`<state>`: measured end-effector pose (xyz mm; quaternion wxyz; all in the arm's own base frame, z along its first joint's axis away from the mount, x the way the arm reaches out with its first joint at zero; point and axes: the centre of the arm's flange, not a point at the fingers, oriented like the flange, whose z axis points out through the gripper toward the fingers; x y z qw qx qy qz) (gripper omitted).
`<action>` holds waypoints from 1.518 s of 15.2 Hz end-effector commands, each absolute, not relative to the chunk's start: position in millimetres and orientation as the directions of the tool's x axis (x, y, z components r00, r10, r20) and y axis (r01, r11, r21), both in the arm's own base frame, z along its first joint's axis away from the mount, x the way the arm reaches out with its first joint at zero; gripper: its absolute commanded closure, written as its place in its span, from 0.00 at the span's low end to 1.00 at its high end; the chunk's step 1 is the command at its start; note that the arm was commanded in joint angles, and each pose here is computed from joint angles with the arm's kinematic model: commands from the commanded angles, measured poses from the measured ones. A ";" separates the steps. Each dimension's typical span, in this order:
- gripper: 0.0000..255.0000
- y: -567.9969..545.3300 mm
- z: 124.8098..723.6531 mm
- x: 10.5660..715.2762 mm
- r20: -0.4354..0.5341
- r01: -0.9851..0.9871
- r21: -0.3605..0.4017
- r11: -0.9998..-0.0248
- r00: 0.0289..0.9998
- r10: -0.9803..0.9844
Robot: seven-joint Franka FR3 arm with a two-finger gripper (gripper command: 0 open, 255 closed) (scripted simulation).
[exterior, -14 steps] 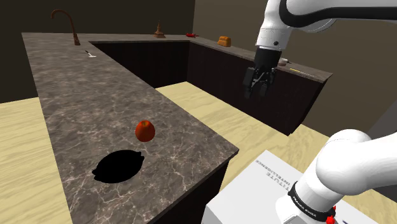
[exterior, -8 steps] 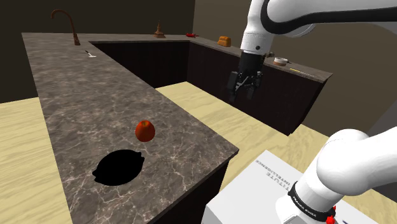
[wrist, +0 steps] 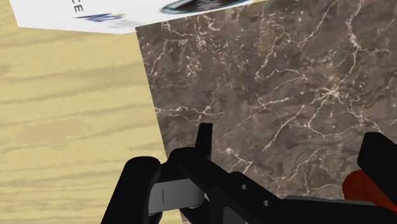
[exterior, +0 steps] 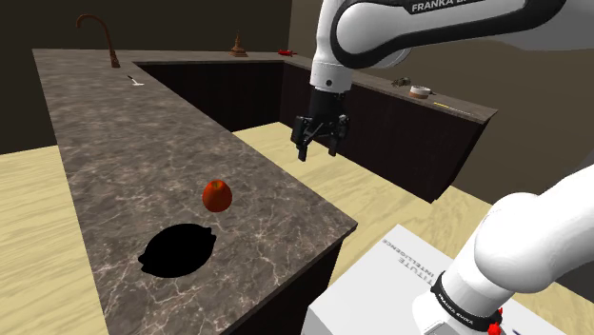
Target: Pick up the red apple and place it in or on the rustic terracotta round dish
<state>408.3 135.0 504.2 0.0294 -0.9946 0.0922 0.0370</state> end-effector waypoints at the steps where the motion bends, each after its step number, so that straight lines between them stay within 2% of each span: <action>1: 0.00 154.0 493.4 426.0 -0.077 -0.202 -0.047 -0.978 0.977 -0.198; 20: 0.00 314.0 404.4 601.4 -0.053 -0.341 0.006 -0.940 0.939 -0.341; 23: 0.00 318.3 391.2 606.2 -0.052 -0.345 0.008 -0.939 0.937 -0.345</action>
